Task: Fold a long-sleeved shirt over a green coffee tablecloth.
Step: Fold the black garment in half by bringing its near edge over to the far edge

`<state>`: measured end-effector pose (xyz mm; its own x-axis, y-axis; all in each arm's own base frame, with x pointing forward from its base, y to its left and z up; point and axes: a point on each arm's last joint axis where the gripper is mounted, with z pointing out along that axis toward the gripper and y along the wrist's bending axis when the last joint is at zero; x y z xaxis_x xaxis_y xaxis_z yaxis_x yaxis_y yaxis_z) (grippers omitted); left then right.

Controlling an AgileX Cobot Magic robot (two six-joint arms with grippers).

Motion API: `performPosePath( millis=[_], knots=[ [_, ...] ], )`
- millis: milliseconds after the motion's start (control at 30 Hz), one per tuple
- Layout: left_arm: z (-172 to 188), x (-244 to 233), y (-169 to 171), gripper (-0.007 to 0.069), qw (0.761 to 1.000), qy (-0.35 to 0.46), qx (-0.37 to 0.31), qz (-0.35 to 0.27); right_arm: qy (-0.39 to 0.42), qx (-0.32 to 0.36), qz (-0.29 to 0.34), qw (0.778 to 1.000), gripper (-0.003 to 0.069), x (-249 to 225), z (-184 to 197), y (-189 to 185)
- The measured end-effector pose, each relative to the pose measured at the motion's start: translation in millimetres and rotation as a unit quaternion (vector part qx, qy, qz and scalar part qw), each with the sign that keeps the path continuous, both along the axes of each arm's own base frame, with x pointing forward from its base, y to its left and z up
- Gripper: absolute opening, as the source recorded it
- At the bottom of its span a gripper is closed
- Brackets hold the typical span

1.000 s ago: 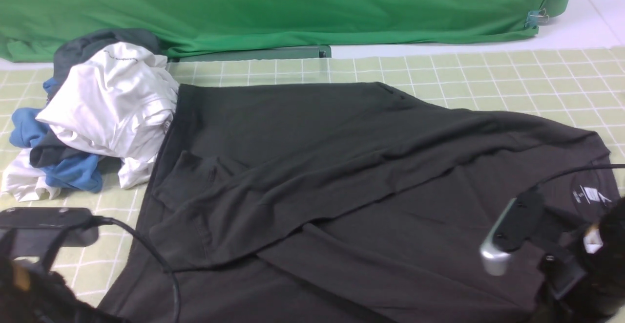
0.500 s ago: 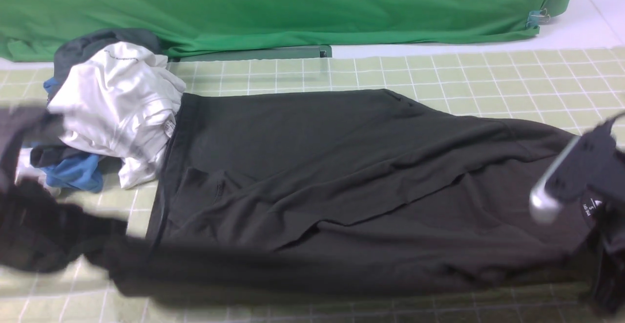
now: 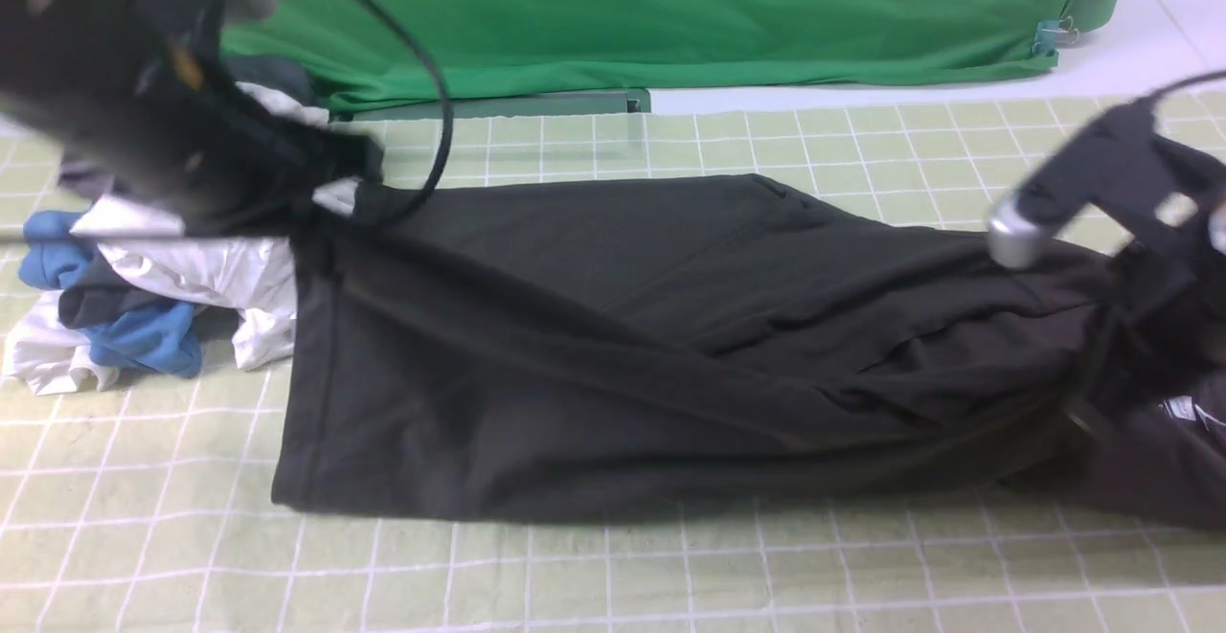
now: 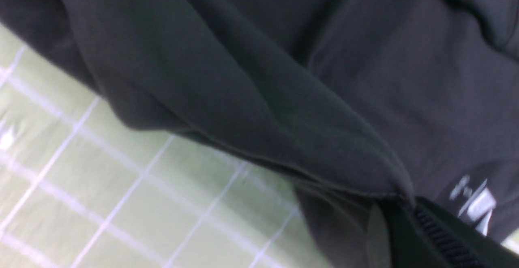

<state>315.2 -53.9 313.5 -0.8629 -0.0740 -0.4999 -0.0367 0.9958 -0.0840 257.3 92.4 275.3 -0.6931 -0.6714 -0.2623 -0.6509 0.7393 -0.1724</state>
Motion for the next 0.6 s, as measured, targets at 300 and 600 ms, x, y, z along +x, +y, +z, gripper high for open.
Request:
performPosePath(
  millis=[300, 600],
  knots=[
    [-19, 73, 24, 0.0004, 0.998, 0.01, -0.031, 0.046, 0.005, -0.002, -0.022, 1.0, 0.0014, 79, -14, 13],
    [-56, 131, 46, 0.0004, 0.993, 0.026, -0.072, 0.093, -0.006, -0.003, -0.038, 0.999, 0.0014, 159, -40, 14]
  ],
)
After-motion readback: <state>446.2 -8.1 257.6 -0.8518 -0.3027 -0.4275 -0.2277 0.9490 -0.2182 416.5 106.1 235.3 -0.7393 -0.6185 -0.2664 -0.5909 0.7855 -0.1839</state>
